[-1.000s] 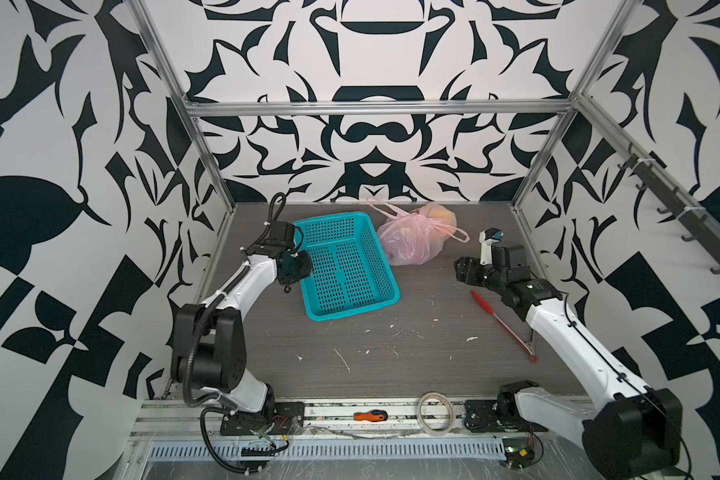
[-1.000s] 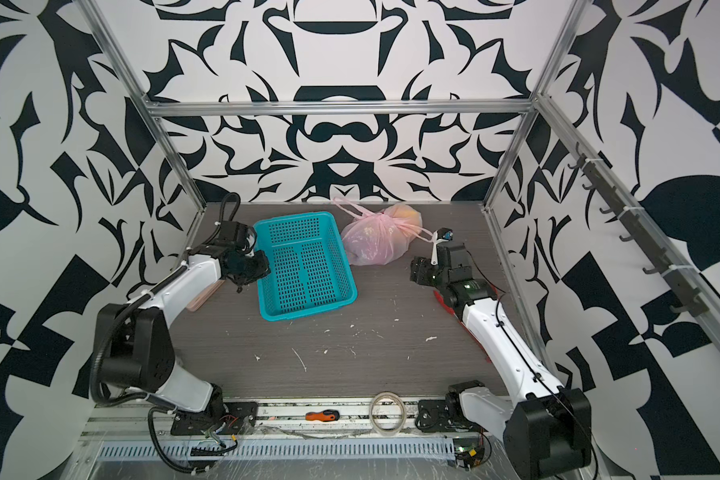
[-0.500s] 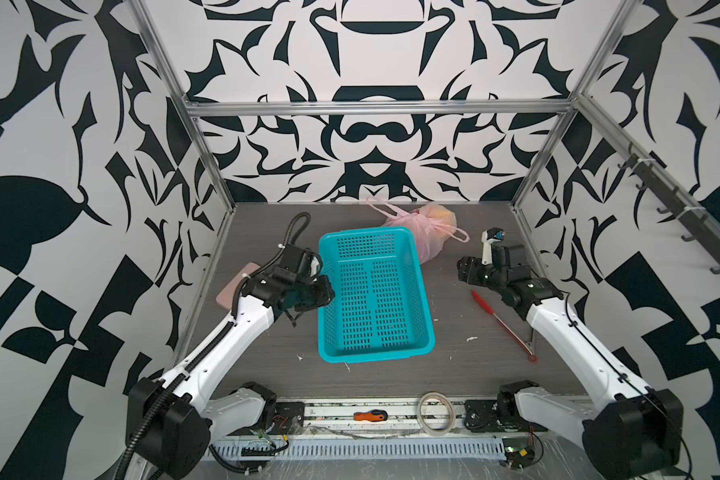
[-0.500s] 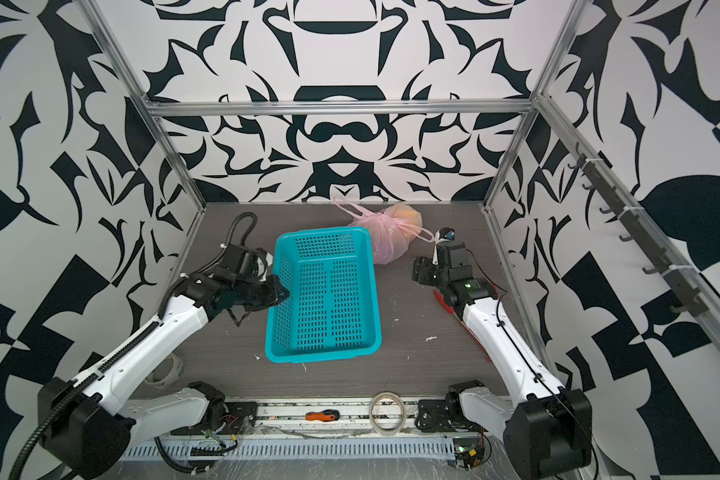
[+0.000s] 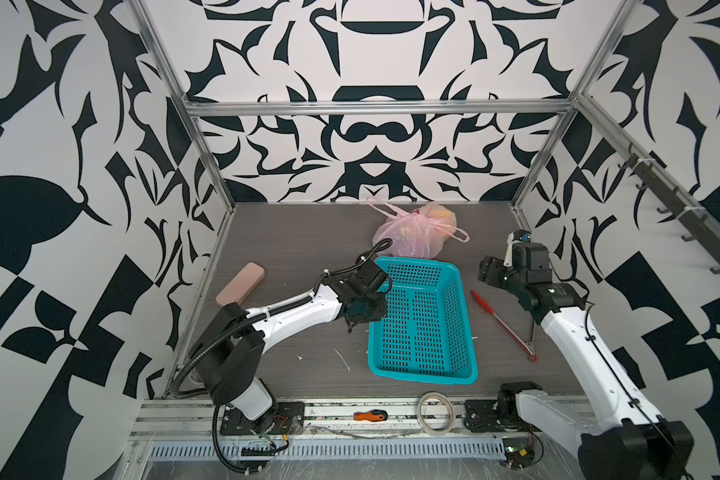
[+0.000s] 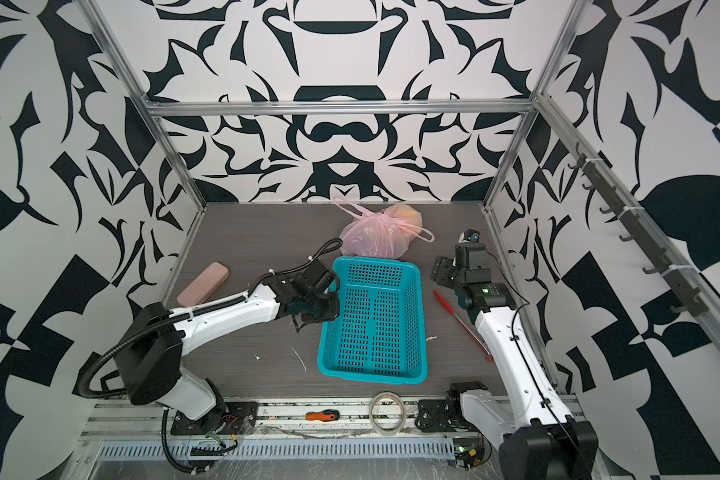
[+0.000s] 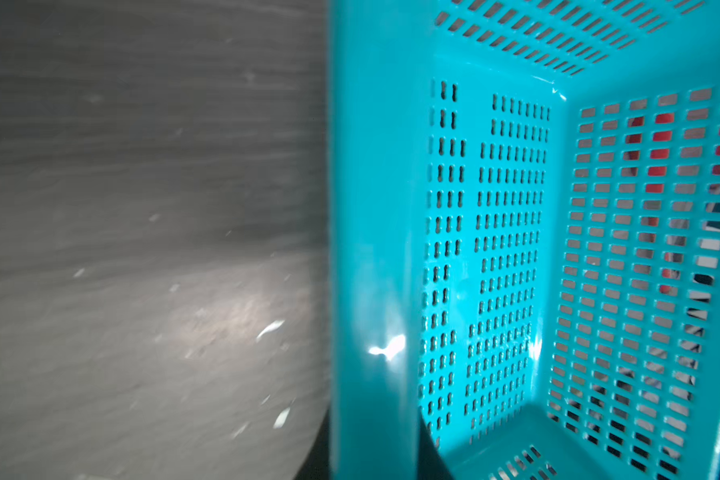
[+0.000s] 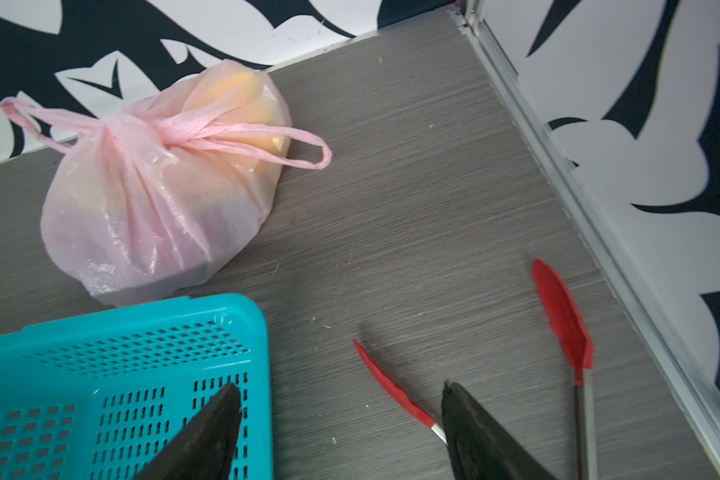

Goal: Untie the knot of the plastic bag and take out the fruit
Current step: 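Grip the teal basket rim with the left gripper and drag it toward the robot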

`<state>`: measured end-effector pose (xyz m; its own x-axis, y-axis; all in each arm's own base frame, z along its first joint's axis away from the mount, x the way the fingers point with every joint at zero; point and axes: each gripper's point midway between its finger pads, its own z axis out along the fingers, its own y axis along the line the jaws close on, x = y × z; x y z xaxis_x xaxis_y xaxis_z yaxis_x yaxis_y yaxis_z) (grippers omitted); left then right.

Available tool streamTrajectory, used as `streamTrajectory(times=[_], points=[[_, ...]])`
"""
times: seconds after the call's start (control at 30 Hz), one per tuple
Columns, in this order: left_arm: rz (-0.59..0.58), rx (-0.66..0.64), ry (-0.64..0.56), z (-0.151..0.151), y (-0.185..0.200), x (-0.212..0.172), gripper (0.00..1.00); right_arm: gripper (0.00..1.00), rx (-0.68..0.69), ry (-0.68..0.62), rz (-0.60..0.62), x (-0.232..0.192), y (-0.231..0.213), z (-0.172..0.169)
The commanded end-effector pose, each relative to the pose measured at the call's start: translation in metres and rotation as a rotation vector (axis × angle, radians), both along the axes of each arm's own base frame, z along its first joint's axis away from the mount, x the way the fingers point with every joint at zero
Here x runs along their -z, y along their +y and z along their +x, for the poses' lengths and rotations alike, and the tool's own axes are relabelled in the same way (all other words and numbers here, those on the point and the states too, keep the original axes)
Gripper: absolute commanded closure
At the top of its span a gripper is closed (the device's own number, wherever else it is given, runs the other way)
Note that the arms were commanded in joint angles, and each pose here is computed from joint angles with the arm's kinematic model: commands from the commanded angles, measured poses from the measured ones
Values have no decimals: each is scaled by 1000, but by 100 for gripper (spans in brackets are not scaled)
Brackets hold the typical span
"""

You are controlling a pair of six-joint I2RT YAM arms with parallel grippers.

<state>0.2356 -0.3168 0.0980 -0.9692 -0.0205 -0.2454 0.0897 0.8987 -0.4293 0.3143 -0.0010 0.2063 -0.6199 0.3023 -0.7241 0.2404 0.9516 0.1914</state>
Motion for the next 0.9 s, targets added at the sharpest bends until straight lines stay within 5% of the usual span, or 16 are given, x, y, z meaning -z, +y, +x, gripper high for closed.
streamTrajectory(times=[0.0, 0.87], points=[[-111, -46, -98, 24, -33, -34, 100, 21, 9, -23, 25, -10, -5, -3], [-34, -98, -76, 21, -44, -1, 100, 20, -7, -9, 69, 5, -5, -5]])
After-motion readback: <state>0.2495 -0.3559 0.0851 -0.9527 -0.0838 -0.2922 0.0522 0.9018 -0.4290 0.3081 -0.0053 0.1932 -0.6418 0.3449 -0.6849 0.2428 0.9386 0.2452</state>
